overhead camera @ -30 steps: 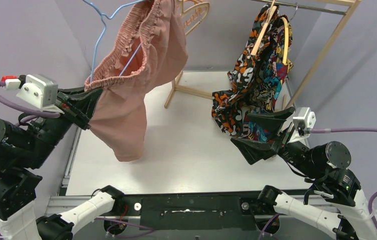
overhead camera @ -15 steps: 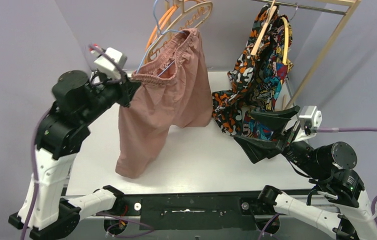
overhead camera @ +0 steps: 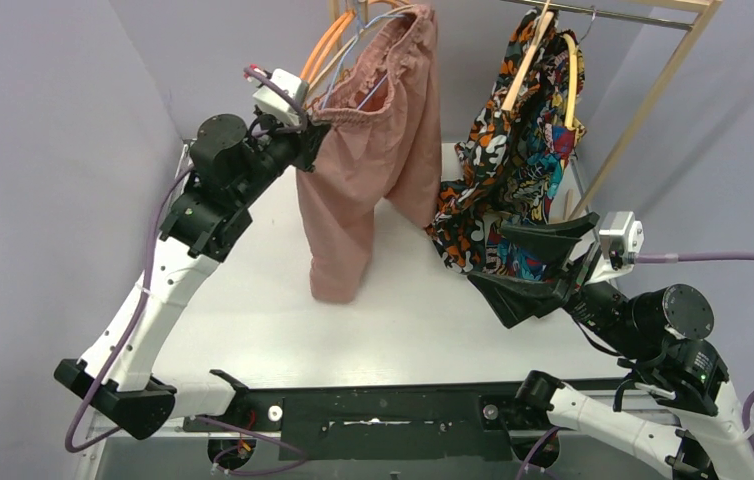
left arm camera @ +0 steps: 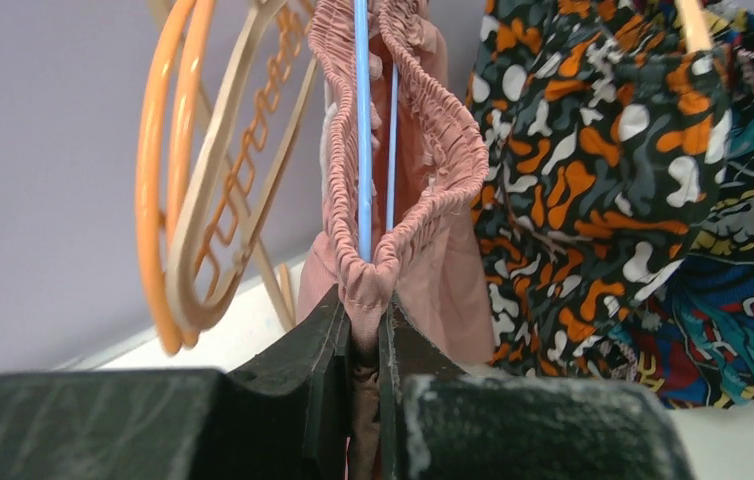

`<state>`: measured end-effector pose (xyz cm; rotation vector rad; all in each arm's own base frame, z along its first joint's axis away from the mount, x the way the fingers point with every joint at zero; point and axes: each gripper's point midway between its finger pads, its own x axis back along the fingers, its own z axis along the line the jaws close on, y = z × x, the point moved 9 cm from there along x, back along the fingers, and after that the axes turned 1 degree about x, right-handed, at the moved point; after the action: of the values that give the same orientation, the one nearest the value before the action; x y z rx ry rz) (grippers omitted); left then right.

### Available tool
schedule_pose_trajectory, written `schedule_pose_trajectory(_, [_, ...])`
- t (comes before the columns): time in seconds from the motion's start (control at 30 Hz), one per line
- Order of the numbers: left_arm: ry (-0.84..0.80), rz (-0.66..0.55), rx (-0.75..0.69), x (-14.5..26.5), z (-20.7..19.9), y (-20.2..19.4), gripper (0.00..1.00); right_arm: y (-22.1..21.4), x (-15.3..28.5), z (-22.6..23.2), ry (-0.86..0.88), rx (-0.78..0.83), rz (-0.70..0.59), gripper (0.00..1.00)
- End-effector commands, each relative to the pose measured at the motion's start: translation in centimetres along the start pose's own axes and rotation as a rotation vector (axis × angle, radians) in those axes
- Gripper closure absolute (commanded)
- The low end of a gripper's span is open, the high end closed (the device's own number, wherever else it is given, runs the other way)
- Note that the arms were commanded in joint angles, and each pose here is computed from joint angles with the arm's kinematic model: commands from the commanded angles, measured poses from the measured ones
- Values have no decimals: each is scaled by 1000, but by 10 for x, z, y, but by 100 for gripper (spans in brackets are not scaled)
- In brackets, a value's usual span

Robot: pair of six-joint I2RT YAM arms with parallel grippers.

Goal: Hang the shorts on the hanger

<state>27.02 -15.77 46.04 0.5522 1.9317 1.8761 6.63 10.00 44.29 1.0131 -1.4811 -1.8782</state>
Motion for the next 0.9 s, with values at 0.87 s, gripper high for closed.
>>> schedule_pose_trajectory(0.87, [-100,-412,-90,-109,-73,23,100,13,10,2,-6,-46,-87,2])
